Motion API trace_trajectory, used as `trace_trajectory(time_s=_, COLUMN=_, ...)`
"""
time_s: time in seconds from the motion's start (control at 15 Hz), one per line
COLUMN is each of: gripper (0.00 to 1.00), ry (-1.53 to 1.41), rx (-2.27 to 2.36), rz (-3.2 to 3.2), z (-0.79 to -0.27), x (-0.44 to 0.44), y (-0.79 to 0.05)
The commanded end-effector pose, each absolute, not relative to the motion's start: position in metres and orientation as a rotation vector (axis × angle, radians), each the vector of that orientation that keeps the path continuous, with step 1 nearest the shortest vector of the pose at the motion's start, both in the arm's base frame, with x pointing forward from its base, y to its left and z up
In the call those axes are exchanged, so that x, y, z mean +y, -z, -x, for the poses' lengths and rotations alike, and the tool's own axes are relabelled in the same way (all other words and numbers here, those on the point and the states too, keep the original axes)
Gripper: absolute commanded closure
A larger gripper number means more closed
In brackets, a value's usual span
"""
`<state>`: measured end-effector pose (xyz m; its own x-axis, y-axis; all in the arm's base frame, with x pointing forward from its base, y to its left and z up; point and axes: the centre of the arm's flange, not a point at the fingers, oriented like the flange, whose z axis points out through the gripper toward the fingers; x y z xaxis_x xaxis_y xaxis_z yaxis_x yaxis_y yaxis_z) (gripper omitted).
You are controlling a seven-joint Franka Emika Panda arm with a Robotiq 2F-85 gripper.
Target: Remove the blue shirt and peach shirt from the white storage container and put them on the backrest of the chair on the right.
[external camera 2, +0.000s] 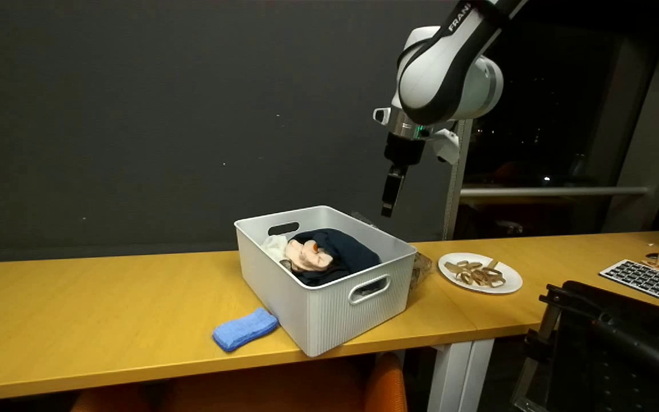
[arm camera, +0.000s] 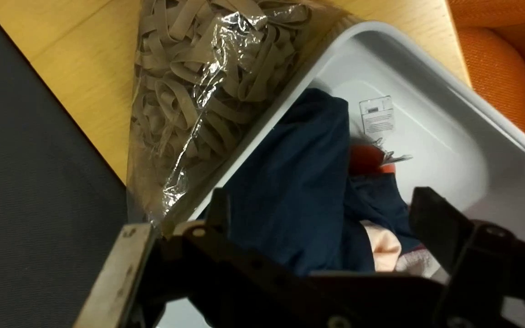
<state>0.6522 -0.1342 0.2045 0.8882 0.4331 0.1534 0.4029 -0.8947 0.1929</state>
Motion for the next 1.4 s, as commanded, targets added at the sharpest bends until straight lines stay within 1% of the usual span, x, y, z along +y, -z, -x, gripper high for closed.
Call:
trace_trajectory(time_s=0.0, gripper=0.00, ry=-0.285, rx=0.691, rz=-2.874, z=-0.688, x=-0.145, y=-0.172)
trace_trajectory(time_s=0.47, gripper=0.00, ry=-0.245, rx=0.817, rz=-2.819, z=-0.717, x=-0.132, y=-0.123)
trace_trajectory(time_s=0.87, gripper=0.00, ry=-0.269, rx=0.941, rz=-2.760, z=-0.741, x=-0.096, y=-0.116)
trace_trajectory(time_s=1.33, gripper=0.00, ry=-0.274, rx=0.976, rz=-2.744, z=-0.762, x=-0.095, y=-0.099)
